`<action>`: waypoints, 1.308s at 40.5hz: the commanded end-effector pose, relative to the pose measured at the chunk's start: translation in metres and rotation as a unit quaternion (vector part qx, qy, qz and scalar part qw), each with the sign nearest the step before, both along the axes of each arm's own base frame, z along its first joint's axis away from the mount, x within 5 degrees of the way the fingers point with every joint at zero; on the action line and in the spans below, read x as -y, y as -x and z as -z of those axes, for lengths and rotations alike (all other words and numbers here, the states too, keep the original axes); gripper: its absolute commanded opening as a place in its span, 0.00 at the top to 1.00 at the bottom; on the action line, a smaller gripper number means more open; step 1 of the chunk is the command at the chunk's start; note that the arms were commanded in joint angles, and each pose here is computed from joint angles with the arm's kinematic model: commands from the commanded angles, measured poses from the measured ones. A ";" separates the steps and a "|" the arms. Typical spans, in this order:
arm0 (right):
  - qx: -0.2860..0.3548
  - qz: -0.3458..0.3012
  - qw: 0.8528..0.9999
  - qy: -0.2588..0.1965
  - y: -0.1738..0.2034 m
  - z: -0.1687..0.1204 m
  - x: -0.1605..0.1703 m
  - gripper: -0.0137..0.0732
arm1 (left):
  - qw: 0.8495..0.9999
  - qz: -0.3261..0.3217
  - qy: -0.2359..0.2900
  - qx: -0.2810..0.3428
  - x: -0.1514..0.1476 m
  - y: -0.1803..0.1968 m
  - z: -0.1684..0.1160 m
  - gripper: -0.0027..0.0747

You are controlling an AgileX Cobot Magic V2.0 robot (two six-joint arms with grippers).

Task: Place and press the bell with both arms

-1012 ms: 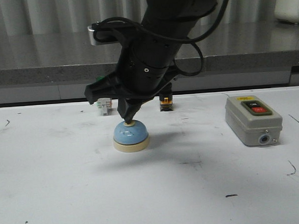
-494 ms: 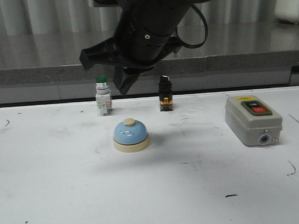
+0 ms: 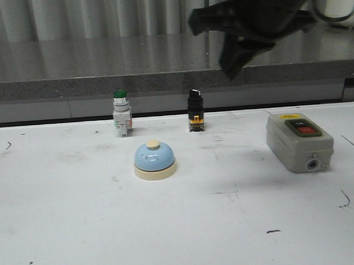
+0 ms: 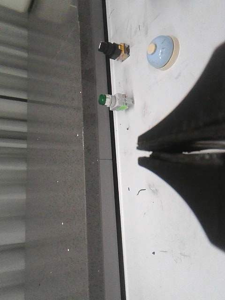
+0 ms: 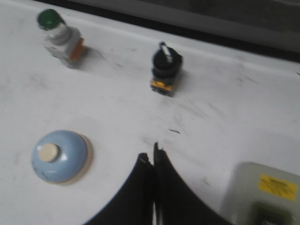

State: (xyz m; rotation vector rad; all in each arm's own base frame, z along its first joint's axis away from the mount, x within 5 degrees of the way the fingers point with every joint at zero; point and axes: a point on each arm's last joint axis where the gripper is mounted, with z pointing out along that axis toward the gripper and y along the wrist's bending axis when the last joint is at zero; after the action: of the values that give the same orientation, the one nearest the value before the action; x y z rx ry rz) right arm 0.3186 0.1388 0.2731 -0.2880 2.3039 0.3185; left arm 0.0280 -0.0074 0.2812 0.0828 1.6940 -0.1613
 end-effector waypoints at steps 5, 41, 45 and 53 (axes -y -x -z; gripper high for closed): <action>0.057 0.075 0.995 -0.014 0.038 -0.023 0.065 0.92 | 0.999 -0.003 0.013 0.041 0.000 0.000 -0.014 0.99; 0.311 0.096 0.945 -0.032 0.238 -0.031 0.125 0.92 | 0.999 -0.003 0.013 0.041 0.000 0.000 -0.014 0.99; 0.315 0.096 0.944 -0.033 0.239 -0.031 0.125 0.92 | 0.999 -0.003 0.013 0.041 0.000 0.000 -0.014 0.99; 0.315 0.096 0.944 -0.033 0.239 -0.031 0.125 0.92 | 0.999 -0.003 0.013 0.041 0.000 0.000 -0.014 0.99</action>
State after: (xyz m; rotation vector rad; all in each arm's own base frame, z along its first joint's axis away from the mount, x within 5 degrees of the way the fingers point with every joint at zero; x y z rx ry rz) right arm 0.0784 0.0145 0.2897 -0.0971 1.7634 0.1868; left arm 0.0280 -0.0074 0.2811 0.0829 1.6955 -0.1613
